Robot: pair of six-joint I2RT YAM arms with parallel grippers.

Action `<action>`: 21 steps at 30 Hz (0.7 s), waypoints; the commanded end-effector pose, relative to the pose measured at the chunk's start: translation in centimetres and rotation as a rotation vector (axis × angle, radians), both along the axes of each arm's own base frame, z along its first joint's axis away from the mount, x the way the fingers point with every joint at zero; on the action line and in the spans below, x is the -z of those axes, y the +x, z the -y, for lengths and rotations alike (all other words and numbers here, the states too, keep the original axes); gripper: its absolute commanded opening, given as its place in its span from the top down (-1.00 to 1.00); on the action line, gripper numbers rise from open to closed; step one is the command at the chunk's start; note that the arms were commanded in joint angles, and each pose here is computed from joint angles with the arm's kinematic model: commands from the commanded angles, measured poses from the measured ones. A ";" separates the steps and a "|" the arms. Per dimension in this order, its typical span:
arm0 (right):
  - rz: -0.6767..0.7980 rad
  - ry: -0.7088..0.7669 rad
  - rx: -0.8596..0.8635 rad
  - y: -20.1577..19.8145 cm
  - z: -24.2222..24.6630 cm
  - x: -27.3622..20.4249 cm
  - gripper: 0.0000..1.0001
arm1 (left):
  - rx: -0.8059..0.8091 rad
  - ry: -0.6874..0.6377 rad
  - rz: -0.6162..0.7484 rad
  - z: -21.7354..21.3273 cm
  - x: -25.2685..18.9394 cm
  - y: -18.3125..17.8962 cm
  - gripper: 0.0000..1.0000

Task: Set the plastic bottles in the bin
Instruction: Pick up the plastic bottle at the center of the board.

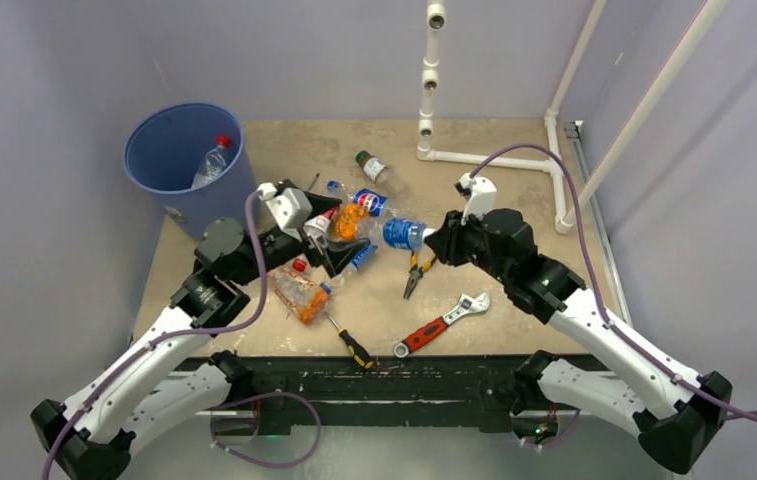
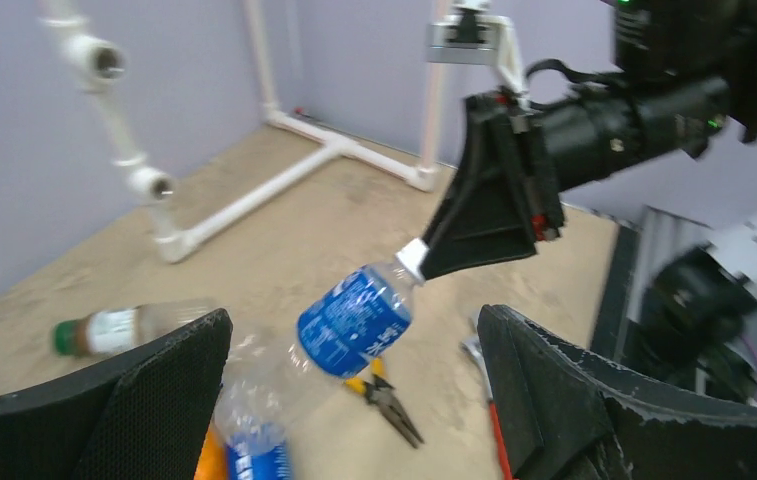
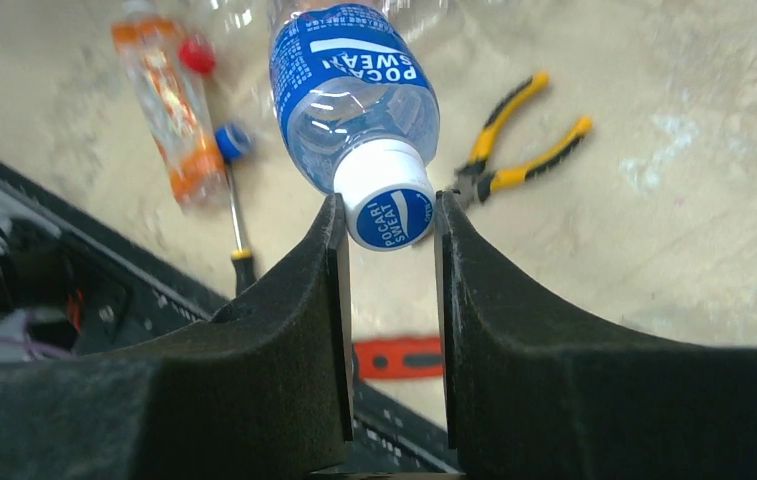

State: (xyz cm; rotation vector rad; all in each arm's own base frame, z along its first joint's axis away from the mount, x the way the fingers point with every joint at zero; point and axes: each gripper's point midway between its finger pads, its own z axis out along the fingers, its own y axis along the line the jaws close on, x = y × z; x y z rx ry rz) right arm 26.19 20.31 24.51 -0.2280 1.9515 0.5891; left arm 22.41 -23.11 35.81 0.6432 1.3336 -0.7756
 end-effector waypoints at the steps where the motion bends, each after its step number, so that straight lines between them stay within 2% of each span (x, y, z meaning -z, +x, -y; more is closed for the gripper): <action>1: 0.004 -0.077 -0.041 -1.9 0.7 -1.1 1.00 | 0.363 0.000 0.070 3.5 -0.9 -4.9 -0.87; 4: 0.023 -0.086 -0.092 -2.5 0.2 -2.3 1.00 | 0.328 0.000 0.075 3.6 -1.6 -3.9 -0.90; 8: 0.026 -0.113 -0.184 -3.4 -0.8 -3.6 1.00 | 0.279 -0.002 0.075 3.4 -5.1 -2.9 -0.95; 12: 0.096 -0.047 -0.242 -4.1 -1.6 -6.2 1.00 | 0.248 -0.056 0.074 3.1 -7.3 -2.7 -0.99; 17: 0.069 -0.024 -0.340 -5.4 -2.9 -6.0 1.00 | 0.235 -0.001 0.076 2.8 -5.3 -2.6 -0.99; 21: 0.021 -0.111 -0.372 -5.8 -2.8 -4.9 1.00 | 0.331 0.059 0.144 3.0 -3.6 -4.9 -0.99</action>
